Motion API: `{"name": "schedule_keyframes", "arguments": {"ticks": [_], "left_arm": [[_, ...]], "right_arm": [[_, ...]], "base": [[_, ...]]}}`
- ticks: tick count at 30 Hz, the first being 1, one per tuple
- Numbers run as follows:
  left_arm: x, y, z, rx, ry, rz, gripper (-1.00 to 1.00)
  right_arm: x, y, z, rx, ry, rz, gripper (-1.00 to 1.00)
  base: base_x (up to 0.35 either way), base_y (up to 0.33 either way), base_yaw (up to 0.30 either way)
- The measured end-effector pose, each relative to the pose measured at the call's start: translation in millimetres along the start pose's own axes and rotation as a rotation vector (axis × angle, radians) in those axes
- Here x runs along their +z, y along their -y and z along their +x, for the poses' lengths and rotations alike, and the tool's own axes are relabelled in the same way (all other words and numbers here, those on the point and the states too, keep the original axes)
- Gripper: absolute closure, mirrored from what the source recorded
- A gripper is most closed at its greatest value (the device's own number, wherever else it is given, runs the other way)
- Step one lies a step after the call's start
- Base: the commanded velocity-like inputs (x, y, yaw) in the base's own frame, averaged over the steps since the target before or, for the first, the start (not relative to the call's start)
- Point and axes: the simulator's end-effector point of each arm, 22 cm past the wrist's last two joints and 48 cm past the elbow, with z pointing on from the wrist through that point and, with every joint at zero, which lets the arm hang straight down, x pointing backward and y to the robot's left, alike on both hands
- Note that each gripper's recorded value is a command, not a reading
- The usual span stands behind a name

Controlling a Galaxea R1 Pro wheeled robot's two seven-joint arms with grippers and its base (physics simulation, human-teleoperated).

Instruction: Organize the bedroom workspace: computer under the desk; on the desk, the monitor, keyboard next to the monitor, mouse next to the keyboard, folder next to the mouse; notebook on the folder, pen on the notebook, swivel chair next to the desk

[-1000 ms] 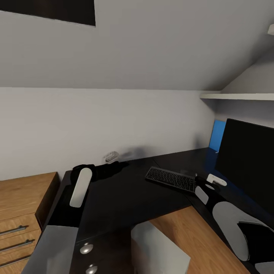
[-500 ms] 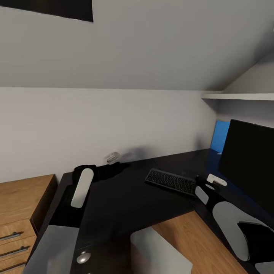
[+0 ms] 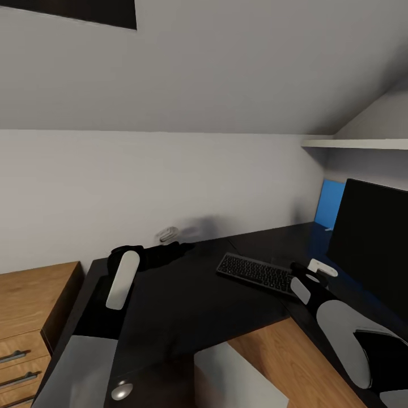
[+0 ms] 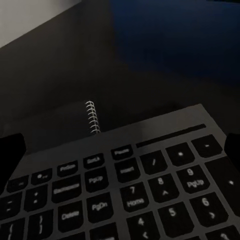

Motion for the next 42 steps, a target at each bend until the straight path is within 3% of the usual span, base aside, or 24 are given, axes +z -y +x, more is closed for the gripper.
{"name": "schedule_keyframes", "arguments": {"ticks": [42], "left_arm": [[-0.2, -0.6, 0.4, 0.001, -0.003, -0.001, -1.0]], "right_arm": [[-0.3, -0.3, 1.2, 0.0, -0.004, 0.001, -1.0]], "base": [[0.0, 0.0, 0.0]]}}
